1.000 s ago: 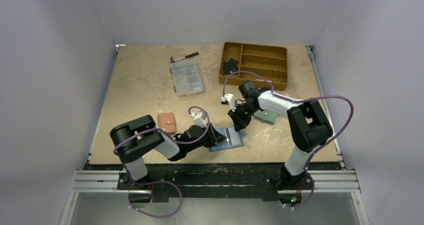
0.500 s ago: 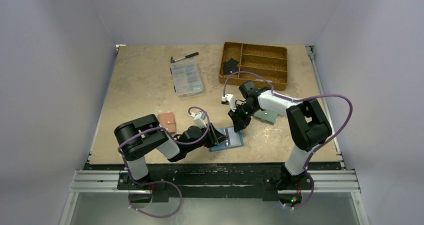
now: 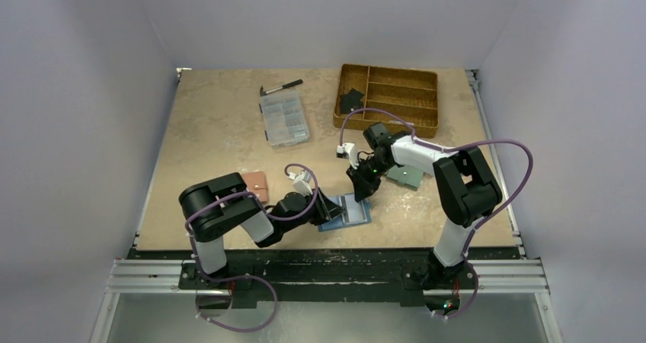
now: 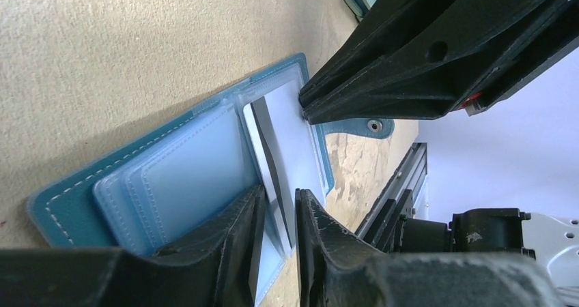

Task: Take the credit cards out of the card holder
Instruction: Remove the credit card from the card holder.

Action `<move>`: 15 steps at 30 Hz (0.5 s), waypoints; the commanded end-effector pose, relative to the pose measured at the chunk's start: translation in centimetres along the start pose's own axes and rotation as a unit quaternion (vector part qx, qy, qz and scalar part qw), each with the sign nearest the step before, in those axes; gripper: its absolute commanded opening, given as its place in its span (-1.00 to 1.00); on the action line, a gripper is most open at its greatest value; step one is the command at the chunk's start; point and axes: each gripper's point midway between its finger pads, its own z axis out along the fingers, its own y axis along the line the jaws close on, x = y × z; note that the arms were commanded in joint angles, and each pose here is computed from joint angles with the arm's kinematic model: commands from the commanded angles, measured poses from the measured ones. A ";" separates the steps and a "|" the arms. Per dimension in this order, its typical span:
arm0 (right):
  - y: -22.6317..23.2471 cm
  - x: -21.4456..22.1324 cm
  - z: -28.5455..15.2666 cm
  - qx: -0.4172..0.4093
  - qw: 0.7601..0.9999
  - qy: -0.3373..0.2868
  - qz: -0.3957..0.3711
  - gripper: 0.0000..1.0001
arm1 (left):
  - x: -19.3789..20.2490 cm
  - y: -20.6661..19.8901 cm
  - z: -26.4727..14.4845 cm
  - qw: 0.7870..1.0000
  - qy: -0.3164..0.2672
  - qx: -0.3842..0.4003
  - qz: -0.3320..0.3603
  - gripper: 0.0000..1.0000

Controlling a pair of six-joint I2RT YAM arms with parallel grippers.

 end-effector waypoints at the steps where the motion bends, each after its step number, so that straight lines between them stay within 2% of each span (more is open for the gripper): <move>1: 1.7 0.5 1.1 -0.046 0.999 0.011 0.006 -0.64 | 1.2 3.6 -0.5 0.998 0.019 -0.057 0.000 -0.48; 15: 2.2 0.3 1.1 -0.058 0.998 0.010 0.002 -0.64 | 1.1 3.7 -0.7 0.999 0.019 -0.049 -0.006 -0.98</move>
